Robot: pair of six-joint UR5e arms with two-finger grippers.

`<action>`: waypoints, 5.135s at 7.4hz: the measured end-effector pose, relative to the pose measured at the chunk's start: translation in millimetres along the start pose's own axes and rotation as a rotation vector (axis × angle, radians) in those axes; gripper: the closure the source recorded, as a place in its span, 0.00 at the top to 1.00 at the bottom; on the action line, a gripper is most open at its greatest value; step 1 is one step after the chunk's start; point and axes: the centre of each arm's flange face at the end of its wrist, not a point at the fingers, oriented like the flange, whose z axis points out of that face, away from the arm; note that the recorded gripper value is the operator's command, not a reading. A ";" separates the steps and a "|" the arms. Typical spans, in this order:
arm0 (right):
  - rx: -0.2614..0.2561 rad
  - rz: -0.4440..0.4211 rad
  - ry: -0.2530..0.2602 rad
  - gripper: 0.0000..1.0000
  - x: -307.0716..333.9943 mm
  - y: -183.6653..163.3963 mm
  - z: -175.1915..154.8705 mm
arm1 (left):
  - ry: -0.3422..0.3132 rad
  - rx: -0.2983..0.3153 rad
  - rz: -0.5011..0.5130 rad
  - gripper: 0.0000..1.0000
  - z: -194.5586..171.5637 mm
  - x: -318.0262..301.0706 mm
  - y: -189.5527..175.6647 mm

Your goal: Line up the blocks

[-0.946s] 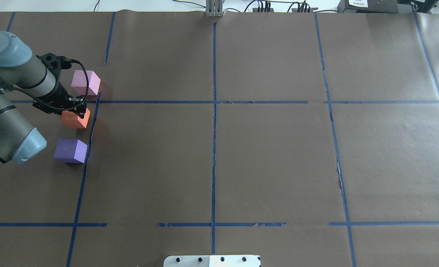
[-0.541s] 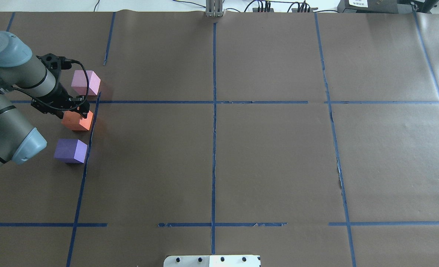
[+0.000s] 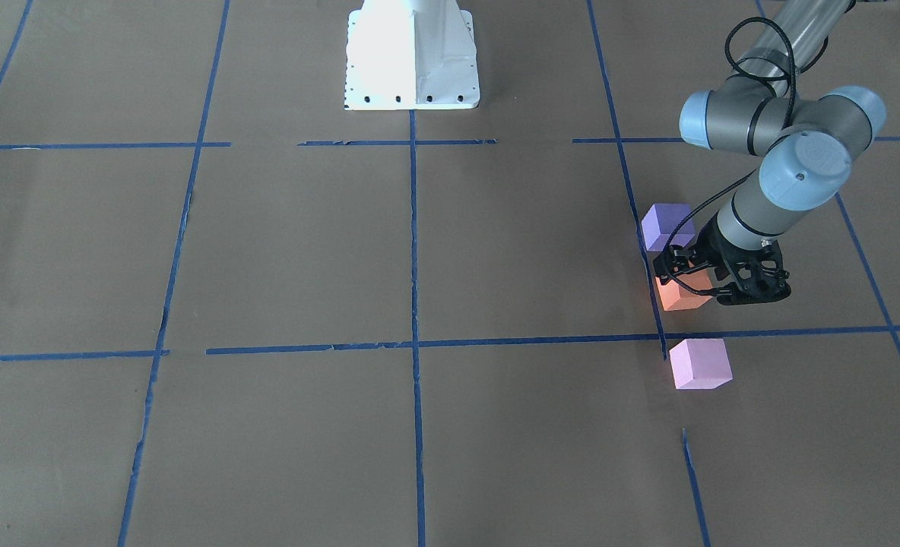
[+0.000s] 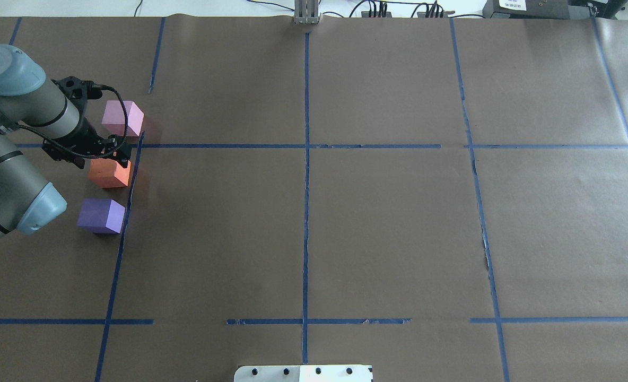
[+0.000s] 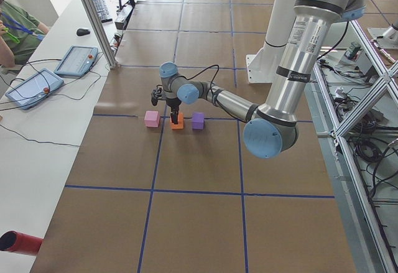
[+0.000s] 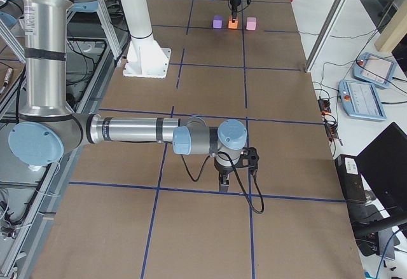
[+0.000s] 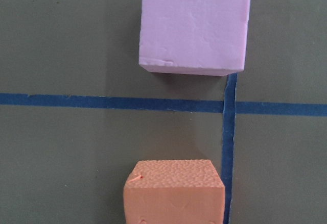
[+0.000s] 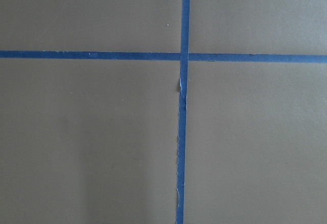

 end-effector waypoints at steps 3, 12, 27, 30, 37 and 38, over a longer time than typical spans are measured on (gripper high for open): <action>0.000 0.000 0.000 1.00 -0.2 0.0 0.2 | 0.013 0.066 0.064 1.00 -41.2 -15.1 -23.6; 0.000 0.000 0.000 1.00 0.2 0.0 -0.1 | -0.015 0.057 0.211 1.00 -132.4 -348.5 -6.1; -0.001 -0.001 0.000 1.00 -0.3 0.0 0.2 | 0.005 -0.007 0.096 1.00 -127.9 -429.5 43.7; 0.000 0.000 0.000 1.00 0.2 0.0 0.0 | 0.003 -0.008 0.095 1.00 -127.9 -429.6 43.2; 0.000 0.000 0.000 1.00 -0.1 0.0 0.1 | 0.001 -0.005 0.098 1.00 -129.5 -428.3 40.4; 0.000 0.000 0.000 1.00 -0.2 0.0 0.1 | 0.001 -0.005 0.098 1.00 -129.4 -428.3 40.3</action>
